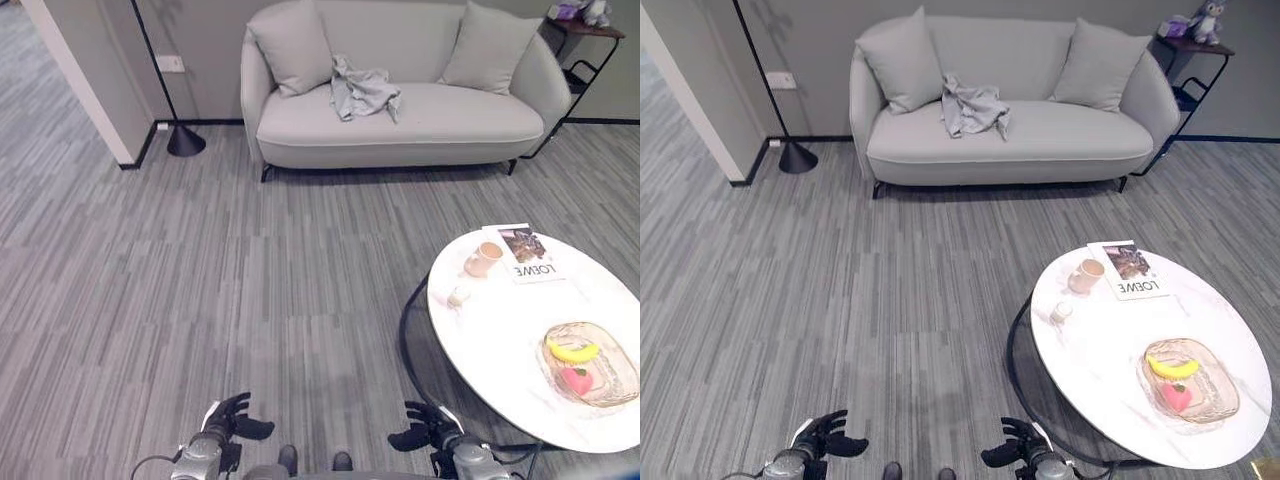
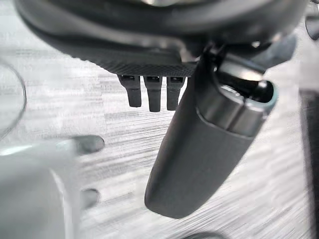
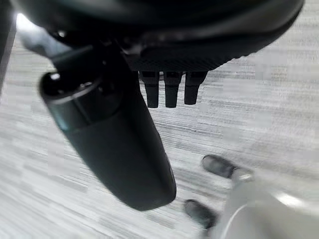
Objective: Hang the clothes on the sofa on the clothes rack.
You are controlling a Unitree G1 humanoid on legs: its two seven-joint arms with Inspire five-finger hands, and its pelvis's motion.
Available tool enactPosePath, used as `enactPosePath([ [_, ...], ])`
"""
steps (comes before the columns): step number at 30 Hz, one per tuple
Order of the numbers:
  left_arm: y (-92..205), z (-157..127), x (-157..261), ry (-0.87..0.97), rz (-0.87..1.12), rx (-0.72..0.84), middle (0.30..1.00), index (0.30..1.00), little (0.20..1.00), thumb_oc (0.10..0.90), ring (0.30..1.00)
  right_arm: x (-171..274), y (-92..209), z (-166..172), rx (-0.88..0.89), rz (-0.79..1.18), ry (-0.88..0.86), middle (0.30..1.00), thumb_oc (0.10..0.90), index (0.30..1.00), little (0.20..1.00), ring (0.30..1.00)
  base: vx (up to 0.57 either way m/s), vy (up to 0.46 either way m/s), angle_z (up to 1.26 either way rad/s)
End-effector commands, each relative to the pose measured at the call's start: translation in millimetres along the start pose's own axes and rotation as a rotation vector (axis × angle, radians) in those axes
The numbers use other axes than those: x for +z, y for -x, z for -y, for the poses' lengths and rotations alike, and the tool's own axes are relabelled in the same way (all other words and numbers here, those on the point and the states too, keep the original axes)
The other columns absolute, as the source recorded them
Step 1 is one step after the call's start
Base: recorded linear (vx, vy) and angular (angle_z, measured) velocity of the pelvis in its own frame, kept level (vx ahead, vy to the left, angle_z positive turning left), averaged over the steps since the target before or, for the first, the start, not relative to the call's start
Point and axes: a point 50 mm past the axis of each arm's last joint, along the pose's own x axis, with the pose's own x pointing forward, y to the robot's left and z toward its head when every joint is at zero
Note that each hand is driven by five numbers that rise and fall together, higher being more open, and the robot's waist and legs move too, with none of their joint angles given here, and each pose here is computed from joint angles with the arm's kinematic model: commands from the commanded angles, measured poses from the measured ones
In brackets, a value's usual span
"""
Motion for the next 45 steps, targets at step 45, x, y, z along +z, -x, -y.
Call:
enactPosePath([
  [45, 17, -41, 8, 0.166, 0.165, 0.095, 0.9, 0.9, 0.9, 0.8, 0.9, -5, 8, 45, -0.139, 0.028, -0.017, 0.9, 0.8, 0.9, 0.9, 0.9, 0.64, 0.012, -0.08],
])
